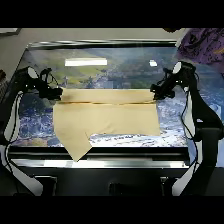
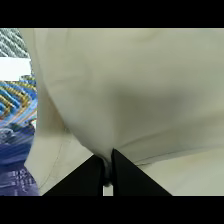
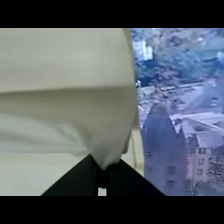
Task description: Fold the clothes and pants, and hang the long-sleeved shirts on hangers.
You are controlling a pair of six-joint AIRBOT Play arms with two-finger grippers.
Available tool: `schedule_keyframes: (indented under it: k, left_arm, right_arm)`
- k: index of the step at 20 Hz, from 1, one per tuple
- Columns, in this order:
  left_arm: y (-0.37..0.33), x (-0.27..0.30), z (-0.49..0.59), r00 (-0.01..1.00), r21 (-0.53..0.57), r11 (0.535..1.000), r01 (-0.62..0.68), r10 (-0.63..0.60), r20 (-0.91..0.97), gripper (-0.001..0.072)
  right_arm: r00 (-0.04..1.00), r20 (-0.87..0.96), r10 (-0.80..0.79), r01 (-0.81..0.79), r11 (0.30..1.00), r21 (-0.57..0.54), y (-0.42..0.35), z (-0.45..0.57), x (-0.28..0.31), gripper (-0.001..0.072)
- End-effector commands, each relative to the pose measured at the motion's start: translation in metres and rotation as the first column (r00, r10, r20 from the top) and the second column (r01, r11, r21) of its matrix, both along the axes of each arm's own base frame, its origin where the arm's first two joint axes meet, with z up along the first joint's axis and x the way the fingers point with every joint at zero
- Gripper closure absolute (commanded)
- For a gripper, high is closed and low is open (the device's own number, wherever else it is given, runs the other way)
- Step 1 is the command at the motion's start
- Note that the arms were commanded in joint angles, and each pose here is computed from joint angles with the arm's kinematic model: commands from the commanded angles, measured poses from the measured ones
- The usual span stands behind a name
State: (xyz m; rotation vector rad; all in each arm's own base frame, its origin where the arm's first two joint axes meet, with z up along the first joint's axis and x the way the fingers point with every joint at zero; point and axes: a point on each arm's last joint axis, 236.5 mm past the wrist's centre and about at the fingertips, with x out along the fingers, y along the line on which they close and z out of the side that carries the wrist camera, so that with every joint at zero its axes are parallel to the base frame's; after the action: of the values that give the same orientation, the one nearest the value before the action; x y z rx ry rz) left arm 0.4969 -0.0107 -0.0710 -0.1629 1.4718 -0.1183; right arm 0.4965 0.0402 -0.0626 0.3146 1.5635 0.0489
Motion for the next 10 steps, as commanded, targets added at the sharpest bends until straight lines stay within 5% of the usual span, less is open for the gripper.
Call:
schedule_keyframes:
  k: [1,4,5,8,10]
  left_arm:
    - [-0.001,-0.006,-0.013,0.999,-0.004,1.0,0.004,-0.004,-0.044,0.0687]
    - [-0.001,-0.007,-0.017,0.999,-0.004,1.0,0.004,-0.004,-0.051,0.0683]
    - [0.0,-0.007,-0.017,0.999,-0.004,1.0,0.003,-0.003,-0.051,0.0637]
    - [0.002,-0.002,-0.004,1.0,-0.002,1.0,0.0,0.0,-0.027,0.0047]
    - [0.015,0.001,0.024,1.0,0.0,1.0,-0.008,0.008,0.006,0.0027]
  right_arm:
    - [1.0,-0.027,-0.01,0.01,1.0,0.001,0.001,-0.007,-0.003,0.0677]
    - [0.999,-0.049,-0.009,0.009,1.0,0.002,0.001,-0.013,-0.007,0.0672]
    - [0.998,-0.054,-0.009,0.009,1.0,0.001,0.0,-0.014,-0.008,0.0612]
    - [0.995,-0.101,0.005,-0.005,1.0,0.0,0.0,-0.009,-0.021,0.0432]
    - [0.995,-0.099,0.022,-0.026,0.999,-0.039,-0.01,0.007,-0.028,0.0379]
